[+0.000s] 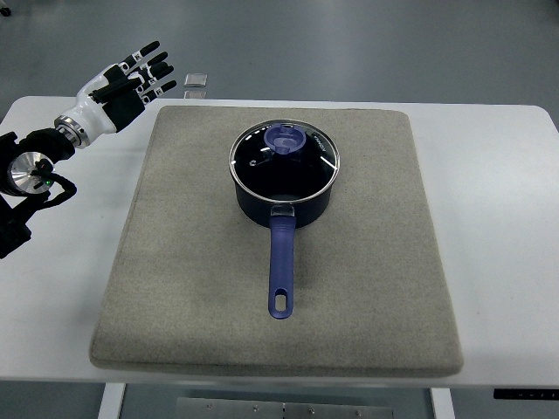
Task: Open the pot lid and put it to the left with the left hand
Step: 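Raise the left hand and swing it toward the pot lid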
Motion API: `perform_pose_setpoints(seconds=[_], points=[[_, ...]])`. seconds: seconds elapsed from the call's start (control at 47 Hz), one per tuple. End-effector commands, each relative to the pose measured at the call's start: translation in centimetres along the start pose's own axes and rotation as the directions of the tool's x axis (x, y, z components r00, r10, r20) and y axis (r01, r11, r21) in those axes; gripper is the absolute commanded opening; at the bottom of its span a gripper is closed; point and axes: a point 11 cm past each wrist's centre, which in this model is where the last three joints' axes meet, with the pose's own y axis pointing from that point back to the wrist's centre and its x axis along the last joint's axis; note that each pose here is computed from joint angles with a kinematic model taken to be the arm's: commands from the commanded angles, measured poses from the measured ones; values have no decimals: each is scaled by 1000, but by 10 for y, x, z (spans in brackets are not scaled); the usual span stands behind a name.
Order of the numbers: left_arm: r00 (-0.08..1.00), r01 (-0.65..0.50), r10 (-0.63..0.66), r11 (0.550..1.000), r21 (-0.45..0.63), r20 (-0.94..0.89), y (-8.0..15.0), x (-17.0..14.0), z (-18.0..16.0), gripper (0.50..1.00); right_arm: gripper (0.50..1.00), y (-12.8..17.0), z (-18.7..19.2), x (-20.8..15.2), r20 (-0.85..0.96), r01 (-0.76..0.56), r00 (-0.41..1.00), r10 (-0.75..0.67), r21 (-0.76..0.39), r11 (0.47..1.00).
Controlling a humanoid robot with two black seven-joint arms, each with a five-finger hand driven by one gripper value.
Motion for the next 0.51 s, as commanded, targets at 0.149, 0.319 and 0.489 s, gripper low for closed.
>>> perform_pose_setpoints(seconds=[0.149,0.319,0.489], points=[[1000,1,-1,1000,1,4,0,0,0,992,917,0,0,0,-1,0,1000,0,1,1000],[1000,-5,5,1000,-2,16,-2,0,5,992,917,0,0,0,-1,0,1000,0,1,1000],[998,18,-19,1000,14,60,-3,-4,5,992,917,0,0,0,-2,0,1000,0,0,1000]])
